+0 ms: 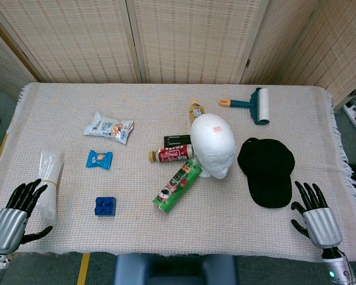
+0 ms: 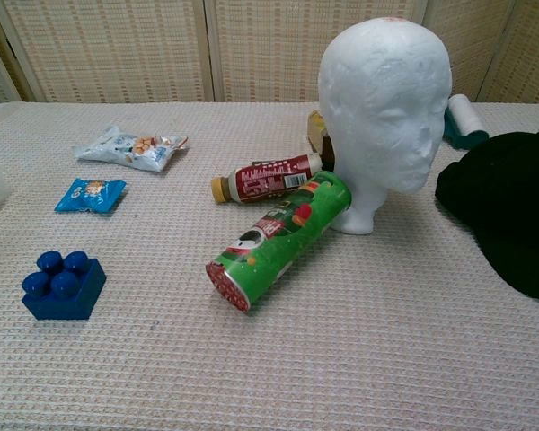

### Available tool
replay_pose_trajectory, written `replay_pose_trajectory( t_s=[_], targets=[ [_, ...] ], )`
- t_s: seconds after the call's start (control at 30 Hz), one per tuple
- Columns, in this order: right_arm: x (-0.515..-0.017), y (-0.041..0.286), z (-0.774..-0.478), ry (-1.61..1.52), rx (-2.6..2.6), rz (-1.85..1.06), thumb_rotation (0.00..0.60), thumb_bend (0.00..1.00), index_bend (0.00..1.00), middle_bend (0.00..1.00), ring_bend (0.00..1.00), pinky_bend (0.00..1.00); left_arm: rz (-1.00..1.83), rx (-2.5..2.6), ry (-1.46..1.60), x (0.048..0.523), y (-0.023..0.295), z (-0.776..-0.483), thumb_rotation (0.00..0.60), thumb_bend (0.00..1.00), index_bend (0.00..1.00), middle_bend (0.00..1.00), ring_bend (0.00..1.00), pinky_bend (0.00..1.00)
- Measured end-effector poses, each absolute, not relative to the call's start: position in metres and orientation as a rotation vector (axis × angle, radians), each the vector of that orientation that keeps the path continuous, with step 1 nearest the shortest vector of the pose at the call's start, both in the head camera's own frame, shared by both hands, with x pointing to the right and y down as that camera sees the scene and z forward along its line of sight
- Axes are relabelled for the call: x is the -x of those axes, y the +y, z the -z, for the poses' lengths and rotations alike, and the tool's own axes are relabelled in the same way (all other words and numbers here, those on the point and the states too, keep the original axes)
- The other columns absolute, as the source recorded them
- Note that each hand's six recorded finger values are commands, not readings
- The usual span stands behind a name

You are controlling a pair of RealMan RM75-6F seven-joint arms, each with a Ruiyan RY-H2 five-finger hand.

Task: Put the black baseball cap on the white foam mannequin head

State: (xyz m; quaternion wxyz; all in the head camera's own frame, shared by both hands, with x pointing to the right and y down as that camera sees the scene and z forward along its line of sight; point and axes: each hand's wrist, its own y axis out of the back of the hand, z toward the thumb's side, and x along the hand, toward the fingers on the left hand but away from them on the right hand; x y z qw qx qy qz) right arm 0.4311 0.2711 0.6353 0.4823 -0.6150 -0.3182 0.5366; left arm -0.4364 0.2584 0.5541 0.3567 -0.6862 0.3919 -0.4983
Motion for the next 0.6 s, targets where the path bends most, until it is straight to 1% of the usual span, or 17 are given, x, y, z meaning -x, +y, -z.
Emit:
replay_pose_trajectory(
  t_s=[0.17,0.3,0.6],
  targets=[
    [-0.428,0.272,-0.659,-0.738,1.456,-1.297,0.6,0.15,0.5,0.04,0.0,0.0,1.28,1.783,1.02,0.436,0.258,-0.552,0.6,0.13,0.0,0.0,0.0,0.03],
    [-0.423,0.271,-0.675,-0.709,1.422,-1.297,0.6,0.15,0.5,0.04,0.0,0.0,1.275,1.791,1.029,0.436,0.257,-0.55,0.6,0.13,0.0,0.0,0.0,0.03],
    [-0.407,0.266,-0.698,-0.605,1.35,-1.292,0.6,0.16,0.49,0.04,0.0,0.0,1.267,1.79,1.059,0.439,0.254,-0.545,0.6,0.13,0.0,0.0,0.0,0.03]
  ],
)
